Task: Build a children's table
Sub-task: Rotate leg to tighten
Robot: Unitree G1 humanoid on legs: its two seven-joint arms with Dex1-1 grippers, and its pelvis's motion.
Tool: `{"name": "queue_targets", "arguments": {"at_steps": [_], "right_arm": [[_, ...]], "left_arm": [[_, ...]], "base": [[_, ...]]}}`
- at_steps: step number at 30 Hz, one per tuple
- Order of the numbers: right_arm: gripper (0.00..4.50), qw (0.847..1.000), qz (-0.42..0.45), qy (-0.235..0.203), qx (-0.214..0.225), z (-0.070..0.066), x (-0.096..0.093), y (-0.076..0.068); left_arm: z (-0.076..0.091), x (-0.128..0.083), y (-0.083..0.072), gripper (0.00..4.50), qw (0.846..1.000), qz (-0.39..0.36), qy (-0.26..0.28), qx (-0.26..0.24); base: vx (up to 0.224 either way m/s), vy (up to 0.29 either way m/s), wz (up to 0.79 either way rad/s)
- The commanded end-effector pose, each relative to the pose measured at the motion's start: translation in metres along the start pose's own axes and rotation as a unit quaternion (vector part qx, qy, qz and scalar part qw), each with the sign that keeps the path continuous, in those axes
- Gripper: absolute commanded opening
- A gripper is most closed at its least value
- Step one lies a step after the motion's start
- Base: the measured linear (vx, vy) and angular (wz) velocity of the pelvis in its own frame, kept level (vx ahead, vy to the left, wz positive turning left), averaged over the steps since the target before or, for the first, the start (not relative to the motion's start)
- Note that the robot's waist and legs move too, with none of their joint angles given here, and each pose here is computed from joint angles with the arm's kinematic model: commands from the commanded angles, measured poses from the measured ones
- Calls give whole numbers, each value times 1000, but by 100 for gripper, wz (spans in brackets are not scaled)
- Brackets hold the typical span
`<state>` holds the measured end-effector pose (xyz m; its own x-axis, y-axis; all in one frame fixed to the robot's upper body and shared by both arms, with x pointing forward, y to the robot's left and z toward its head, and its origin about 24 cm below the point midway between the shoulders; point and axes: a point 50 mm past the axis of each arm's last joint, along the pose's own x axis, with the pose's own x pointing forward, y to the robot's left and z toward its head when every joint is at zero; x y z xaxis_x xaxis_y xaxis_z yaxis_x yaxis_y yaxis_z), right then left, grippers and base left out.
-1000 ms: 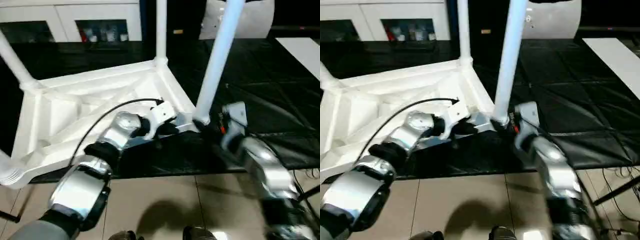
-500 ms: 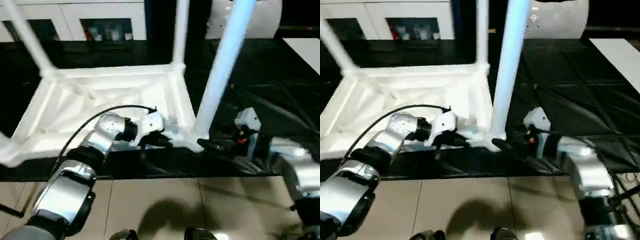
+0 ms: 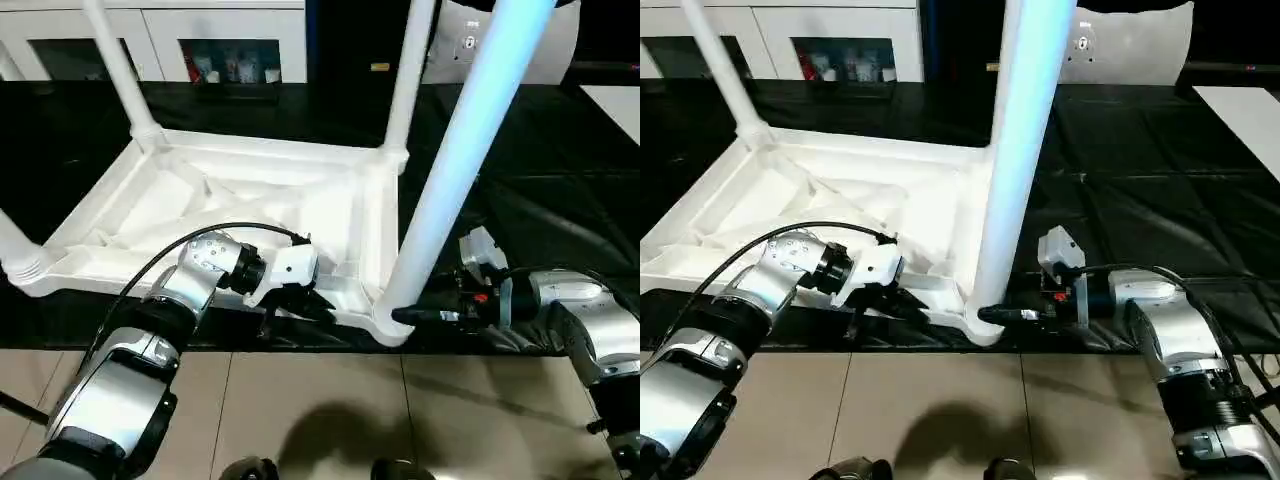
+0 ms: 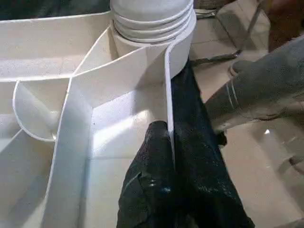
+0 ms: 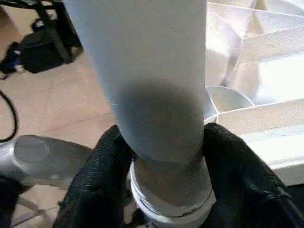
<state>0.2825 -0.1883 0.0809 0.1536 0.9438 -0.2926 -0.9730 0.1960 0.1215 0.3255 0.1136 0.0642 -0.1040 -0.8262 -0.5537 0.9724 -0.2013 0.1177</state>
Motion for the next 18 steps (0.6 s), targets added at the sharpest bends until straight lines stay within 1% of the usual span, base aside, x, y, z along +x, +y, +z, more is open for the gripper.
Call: {"name": "queue_targets", "arguments": {"at_steps": [1,7,8,9,11,13,14,15,17,18], "right_arm": [[201,1000,27,-1,-3,4,2,1],[195,999,53,4,6,1,5,4],[195,998,55,2,10,0,7,6],[195,998,55,2,10,0,7,6],[194,998,53,-9,21,0,9,8],[194,998,38,-24,38,0,15,12],[194,998,4,-23,51,-2,26,14],[194,998,4,-23,51,-2,26,14],[194,997,-53,-18,53,-5,41,13],[194,993,-95,-29,64,-4,53,11]], "left_arm": [[3,5,-2,0,1000,-22,10,19],[3,3,-1,0,1000,-16,3,10],[4,4,1,0,1000,-5,-6,0],[4,4,1,0,1000,-5,-6,0],[6,6,4,0,1000,14,-14,-13],[9,8,10,0,999,45,-14,-25],[13,12,19,0,995,83,-22,-47],[13,12,19,0,995,83,-22,-47],[20,17,27,0,990,115,-34,-70],[26,22,31,0,987,131,-42,-83]], "base": [[0,0,0],[0,0,0],[0,0,0],[0,0,0],[0,0,0],[0,0,0],[0,0,0],[0,0,0],[0,0,0],[0,0,0]]}}
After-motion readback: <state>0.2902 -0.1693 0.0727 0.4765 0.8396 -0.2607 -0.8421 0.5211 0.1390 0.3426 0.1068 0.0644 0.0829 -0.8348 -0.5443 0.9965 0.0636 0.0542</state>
